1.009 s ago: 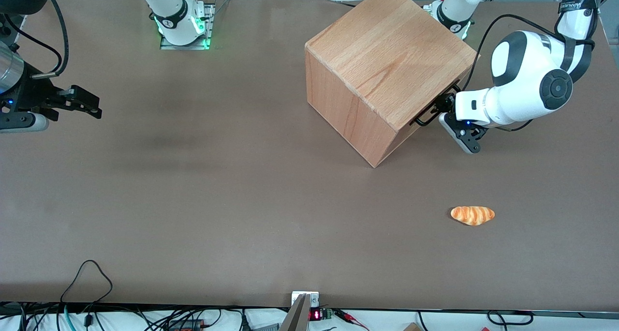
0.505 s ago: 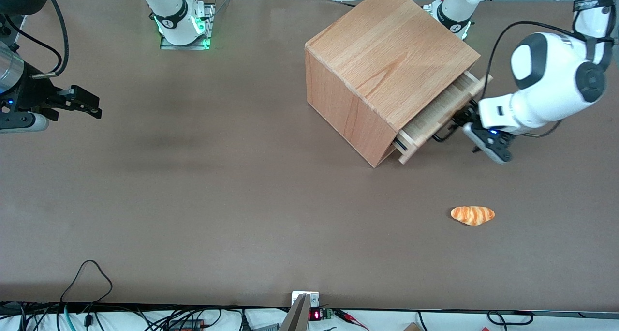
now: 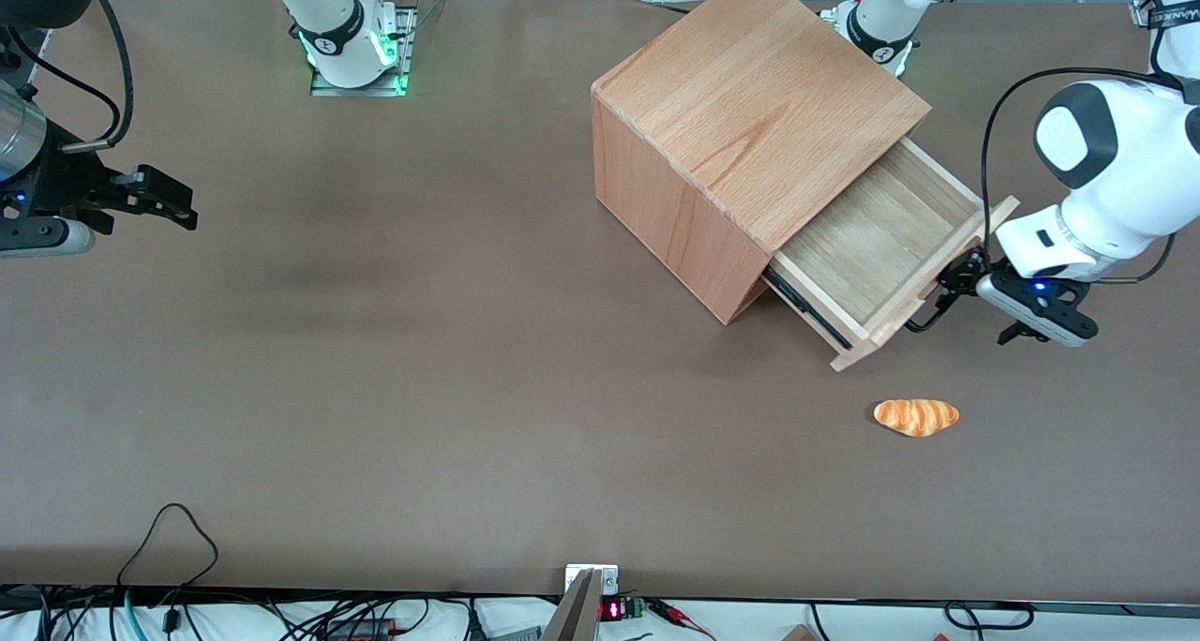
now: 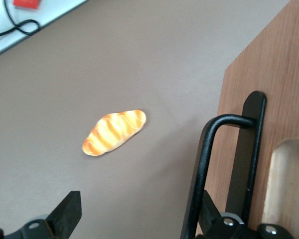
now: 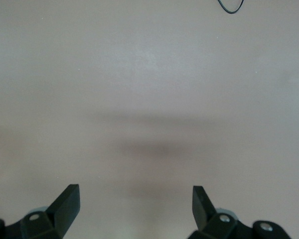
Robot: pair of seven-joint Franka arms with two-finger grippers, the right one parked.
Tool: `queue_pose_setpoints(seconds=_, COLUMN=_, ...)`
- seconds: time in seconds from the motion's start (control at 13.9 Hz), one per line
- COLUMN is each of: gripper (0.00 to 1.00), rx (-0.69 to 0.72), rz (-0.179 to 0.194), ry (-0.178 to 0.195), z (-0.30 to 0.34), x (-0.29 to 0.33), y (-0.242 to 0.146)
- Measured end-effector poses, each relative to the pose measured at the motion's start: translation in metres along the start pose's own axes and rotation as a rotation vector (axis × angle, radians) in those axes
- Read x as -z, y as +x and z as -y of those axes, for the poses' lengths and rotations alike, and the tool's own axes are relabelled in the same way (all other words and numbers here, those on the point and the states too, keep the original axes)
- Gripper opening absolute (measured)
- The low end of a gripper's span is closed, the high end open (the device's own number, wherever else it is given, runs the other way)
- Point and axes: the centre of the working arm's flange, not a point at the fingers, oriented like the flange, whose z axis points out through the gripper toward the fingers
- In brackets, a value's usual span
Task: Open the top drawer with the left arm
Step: 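Pull the handle with the left gripper, sliding the drawer out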
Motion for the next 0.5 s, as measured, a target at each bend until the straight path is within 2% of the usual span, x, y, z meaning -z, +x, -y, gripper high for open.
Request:
queue_pose_setpoints(seconds=0.36, gripper=1.0, rx=0.01, rz=-0.01, ry=0.021, z=0.015, x=0.004, y=0.002)
queue_pose_setpoints(seconds=0.5, gripper=1.0, rx=0.01, rz=-0.003, ry=0.016, z=0.017, x=0.005, y=0.004)
